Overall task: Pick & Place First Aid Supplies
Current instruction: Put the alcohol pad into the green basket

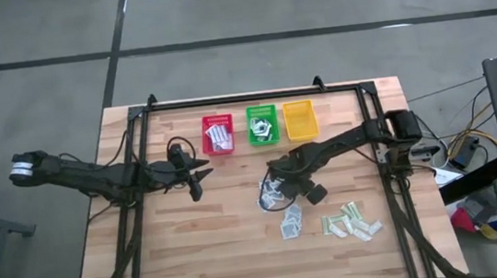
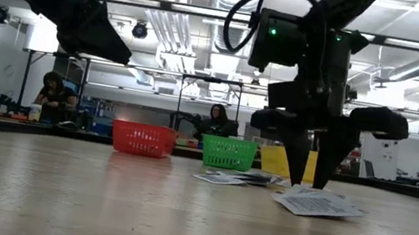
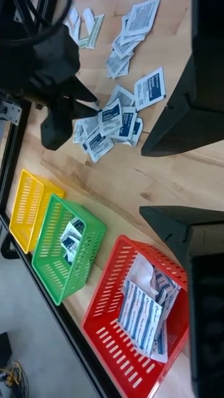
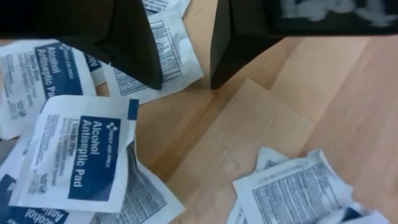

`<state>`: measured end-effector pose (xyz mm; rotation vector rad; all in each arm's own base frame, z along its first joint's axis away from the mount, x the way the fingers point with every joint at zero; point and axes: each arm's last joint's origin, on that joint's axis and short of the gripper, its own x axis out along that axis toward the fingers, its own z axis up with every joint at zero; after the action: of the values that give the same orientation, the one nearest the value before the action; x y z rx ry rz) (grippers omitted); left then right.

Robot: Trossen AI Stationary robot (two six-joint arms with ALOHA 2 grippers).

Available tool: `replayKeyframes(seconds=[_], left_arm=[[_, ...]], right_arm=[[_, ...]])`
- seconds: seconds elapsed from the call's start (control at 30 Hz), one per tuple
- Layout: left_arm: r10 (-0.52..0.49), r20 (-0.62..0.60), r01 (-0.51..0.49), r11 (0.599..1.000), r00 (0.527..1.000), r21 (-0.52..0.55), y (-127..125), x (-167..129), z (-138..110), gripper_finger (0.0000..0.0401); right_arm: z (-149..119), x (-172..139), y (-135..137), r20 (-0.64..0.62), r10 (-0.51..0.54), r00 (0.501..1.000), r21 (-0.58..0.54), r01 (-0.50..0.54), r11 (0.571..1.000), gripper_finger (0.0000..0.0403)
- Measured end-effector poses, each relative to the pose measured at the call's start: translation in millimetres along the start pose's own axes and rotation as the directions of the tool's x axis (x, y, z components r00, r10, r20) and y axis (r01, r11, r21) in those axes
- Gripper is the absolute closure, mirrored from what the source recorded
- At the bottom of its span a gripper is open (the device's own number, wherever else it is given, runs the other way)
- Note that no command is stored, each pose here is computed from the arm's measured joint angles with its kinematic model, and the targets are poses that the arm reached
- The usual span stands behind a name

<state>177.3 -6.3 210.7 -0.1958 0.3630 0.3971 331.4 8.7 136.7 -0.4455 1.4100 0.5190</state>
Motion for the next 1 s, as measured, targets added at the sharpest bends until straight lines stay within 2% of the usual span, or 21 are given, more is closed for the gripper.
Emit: replayKeyframes(seconds=[0.47,1.0], left_arm=[[0.0,0.0,0.0,1.0,1.0,-0.002,0.0,0.0,0.0,0.0268],[0.003,0.0,-0.003,1.0,1.0,0.001,0.1,0.0,0.0,0.0268]], right_arm=[[-0.9,-0.7,0.7,-0.005,0.004,1.0,0.105,-0.004,0.994,0.0273],[-1.5,-7.6,1.2,-0.019,0.009,1.0,0.12,-0.007,0.993,0.036]])
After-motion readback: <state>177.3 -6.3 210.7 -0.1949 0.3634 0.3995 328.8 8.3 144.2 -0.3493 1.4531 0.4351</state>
